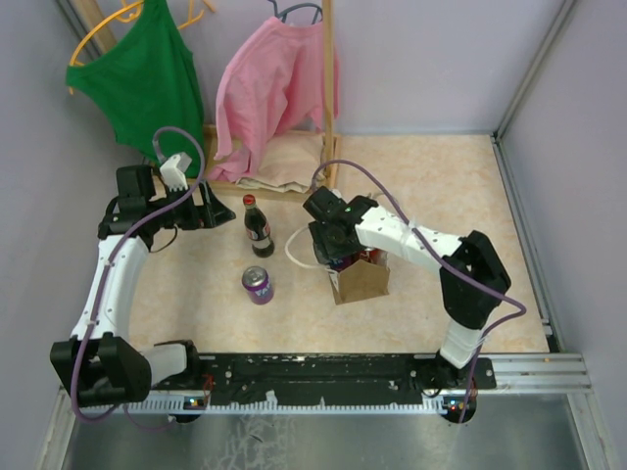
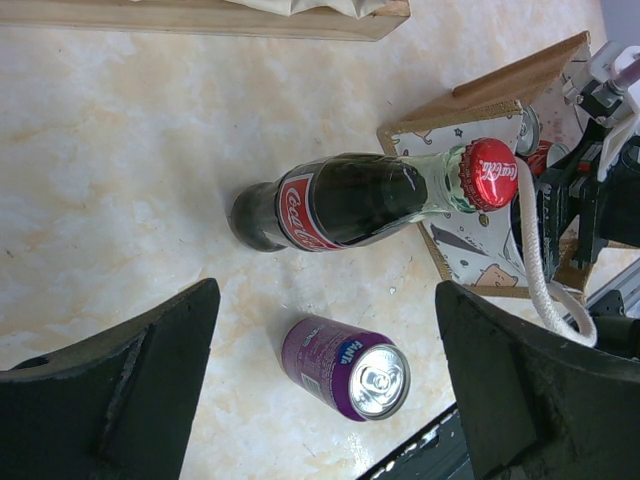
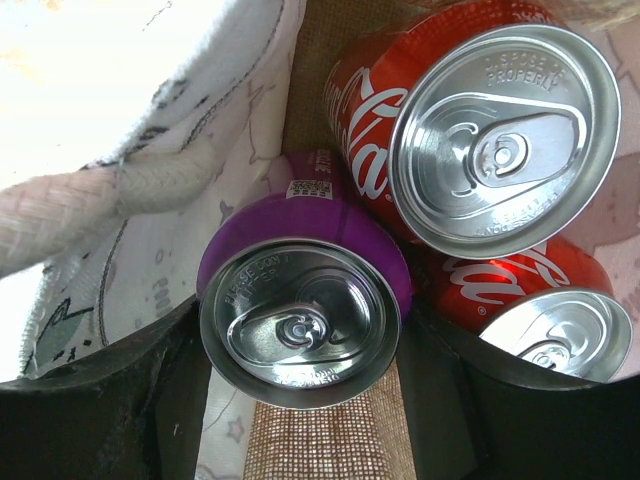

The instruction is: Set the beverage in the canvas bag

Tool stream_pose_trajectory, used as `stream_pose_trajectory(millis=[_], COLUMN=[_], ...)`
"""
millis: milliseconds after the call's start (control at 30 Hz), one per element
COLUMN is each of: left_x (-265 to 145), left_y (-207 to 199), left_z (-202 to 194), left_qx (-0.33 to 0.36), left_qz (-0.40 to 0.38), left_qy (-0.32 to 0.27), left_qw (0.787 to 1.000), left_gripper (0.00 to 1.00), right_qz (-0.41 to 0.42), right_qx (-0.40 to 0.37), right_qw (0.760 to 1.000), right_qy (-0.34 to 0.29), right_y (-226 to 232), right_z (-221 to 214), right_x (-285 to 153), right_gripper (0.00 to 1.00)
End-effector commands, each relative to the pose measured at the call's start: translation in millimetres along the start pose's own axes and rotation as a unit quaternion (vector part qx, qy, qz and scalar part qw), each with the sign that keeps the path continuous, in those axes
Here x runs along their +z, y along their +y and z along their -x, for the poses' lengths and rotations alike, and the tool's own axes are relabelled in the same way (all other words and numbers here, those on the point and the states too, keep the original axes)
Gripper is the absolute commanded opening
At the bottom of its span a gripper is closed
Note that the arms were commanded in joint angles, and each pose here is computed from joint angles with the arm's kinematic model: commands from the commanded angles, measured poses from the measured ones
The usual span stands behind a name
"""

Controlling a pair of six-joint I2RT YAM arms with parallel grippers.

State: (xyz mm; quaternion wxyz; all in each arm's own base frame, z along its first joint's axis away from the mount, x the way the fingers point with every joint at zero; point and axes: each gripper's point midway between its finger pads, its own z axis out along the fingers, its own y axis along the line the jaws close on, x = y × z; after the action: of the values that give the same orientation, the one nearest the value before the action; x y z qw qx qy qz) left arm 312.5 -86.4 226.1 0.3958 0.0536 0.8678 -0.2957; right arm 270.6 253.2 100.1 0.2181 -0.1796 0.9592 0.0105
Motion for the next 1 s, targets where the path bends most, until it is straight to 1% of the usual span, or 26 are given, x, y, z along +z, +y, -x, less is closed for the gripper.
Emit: stream_pose_trajectory(millis=[0,67,200,333,467,567,667,767,833,900,967], left_x=[-2,-2,-2,-1,-1,-1,-1,-1,-3,-6,-12], left_y=[-3,-3,-4,-4,-5,-5,-5,-4,-5,-7,-11], left_z=[10,9,10,10,11,12,12,11,13,15,15], left_qx=[0.008,0.007,0.008,0.007,0.007,0.008,0.008,0.009,0.013,0.026,0.048], left_qz=[-0.007,-0.008,-0.009,-0.012,-0.014,-0.014,-0.013,-0.012,-0.011,-0.012,-0.016], left_qy=[-0.014,-0.012,-0.013,-0.012,-0.012,-0.013,-0.012,-0.011,-0.012,-0.011,-0.007], left_qw=[1.0,1.0,1.0,1.0,1.0,1.0,1.0,1.0,1.0,1.0,0.999], left_gripper=[0.94,0.94,0.94,0.94,0.94,0.94,0.94,0.94,0.94,0.94,0.94], right_qz=[0.017,0.025,0.038,0.034,0.037,0.043,0.056,0.077,0.088,0.099,0.09], right_qx=[0.02,0.017,0.016,0.008,0.008,0.015,0.028,0.043,0.047,0.043,0.029], right_qw=[0.997,0.996,0.993,0.993,0.993,0.99,0.982,0.966,0.956,0.952,0.96], right_qy=[-0.069,-0.079,-0.113,-0.113,-0.112,-0.131,-0.177,-0.244,-0.276,-0.287,-0.262], right_y=[1,3,2,0,1,1,1,1,3,8,11], right_z=[30,36,51,52,51,59,79,108,128,142,141], right_x=[-19,-24,-50,-54,-53,-65,-93,-133,-155,-171,-167], right_gripper=[0.53,0.6,0.72,0.78,0.79,0.79,0.79,0.79,0.78,0.77,0.76])
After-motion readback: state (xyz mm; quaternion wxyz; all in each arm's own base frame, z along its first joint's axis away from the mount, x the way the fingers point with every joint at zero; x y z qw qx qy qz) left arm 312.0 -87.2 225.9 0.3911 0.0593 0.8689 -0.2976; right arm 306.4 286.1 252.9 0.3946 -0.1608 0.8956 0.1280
